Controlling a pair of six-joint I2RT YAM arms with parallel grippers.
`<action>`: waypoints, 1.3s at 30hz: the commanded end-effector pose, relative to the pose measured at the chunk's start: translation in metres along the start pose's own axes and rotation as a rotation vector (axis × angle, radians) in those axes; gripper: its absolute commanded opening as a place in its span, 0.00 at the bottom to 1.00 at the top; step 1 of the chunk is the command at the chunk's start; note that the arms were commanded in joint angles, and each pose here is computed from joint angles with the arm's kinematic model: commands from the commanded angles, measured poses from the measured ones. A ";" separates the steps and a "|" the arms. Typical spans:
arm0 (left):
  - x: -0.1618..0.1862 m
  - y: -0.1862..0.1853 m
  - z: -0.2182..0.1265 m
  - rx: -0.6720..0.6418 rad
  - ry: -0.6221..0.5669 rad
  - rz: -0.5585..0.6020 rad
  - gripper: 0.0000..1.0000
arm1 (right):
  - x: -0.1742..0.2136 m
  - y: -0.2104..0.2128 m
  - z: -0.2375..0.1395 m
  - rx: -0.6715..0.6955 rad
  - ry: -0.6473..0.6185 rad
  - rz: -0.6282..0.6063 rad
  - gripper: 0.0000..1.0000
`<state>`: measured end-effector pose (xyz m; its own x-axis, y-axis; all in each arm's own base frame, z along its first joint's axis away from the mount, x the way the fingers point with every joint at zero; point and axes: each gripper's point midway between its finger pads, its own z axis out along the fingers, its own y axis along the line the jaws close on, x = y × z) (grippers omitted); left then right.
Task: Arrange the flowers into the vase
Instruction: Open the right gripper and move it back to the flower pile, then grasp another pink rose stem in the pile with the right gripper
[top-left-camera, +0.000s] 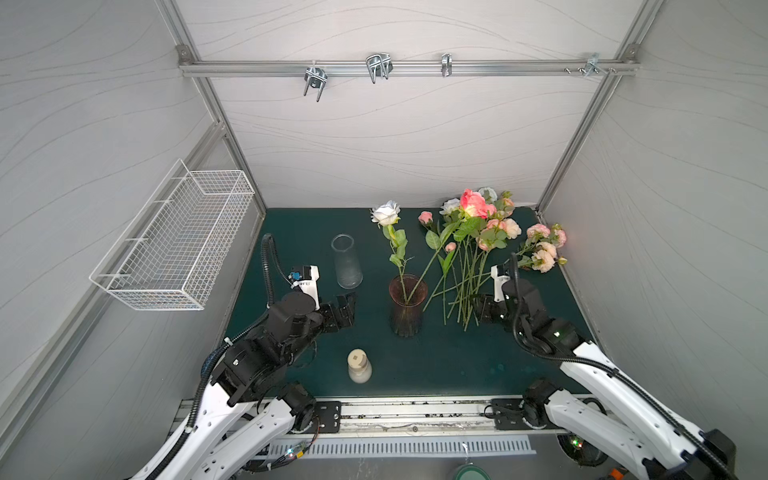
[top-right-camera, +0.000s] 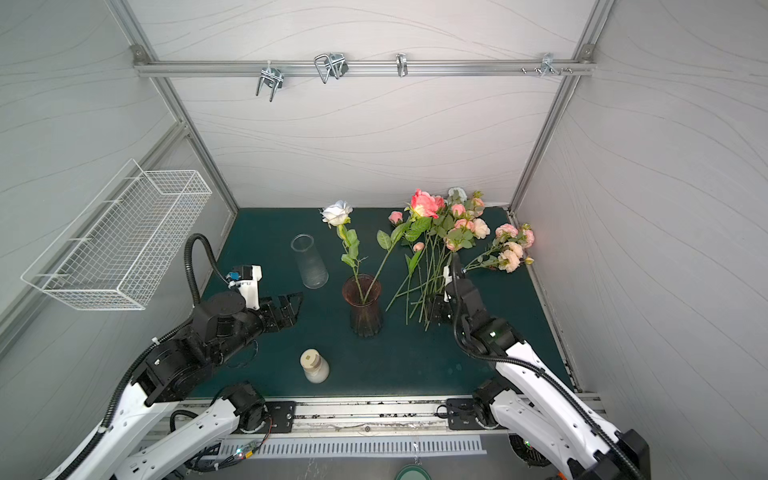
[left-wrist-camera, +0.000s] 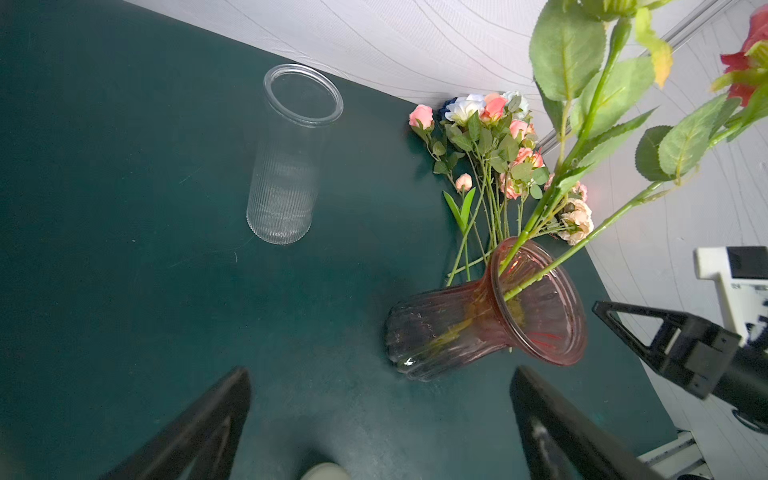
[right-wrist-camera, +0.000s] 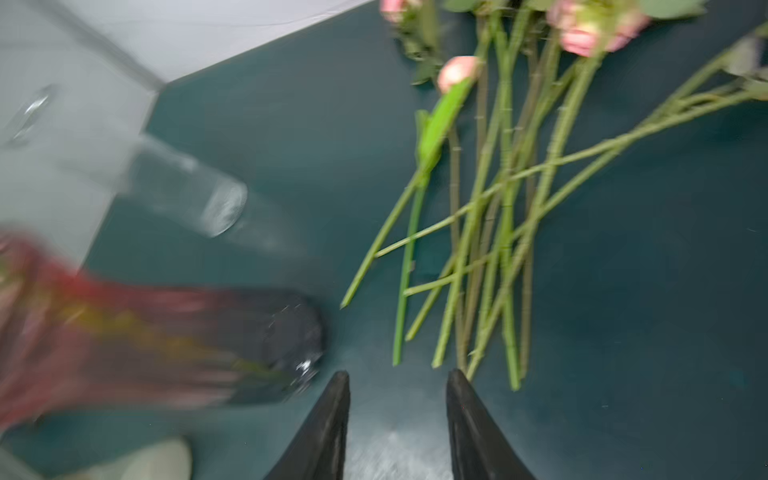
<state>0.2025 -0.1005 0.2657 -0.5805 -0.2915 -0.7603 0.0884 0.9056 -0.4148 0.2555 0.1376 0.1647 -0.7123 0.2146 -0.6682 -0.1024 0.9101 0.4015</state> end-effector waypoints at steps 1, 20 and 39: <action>-0.005 -0.004 -0.004 0.023 -0.026 -0.015 0.99 | -0.029 0.000 0.015 -0.044 -0.029 0.110 0.39; -0.005 -0.001 -0.007 0.015 -0.028 -0.001 0.99 | -0.080 -0.008 0.181 0.042 0.146 0.325 0.34; -0.002 0.000 0.000 0.001 -0.014 0.018 0.99 | -0.069 -0.034 0.237 0.155 0.195 0.314 0.36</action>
<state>0.2004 -0.0988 0.2664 -0.5764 -0.2859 -0.7655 0.0947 0.9071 -0.4101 0.4689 0.1755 0.0539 -0.8093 0.4391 -0.3901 0.2296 0.8479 0.4779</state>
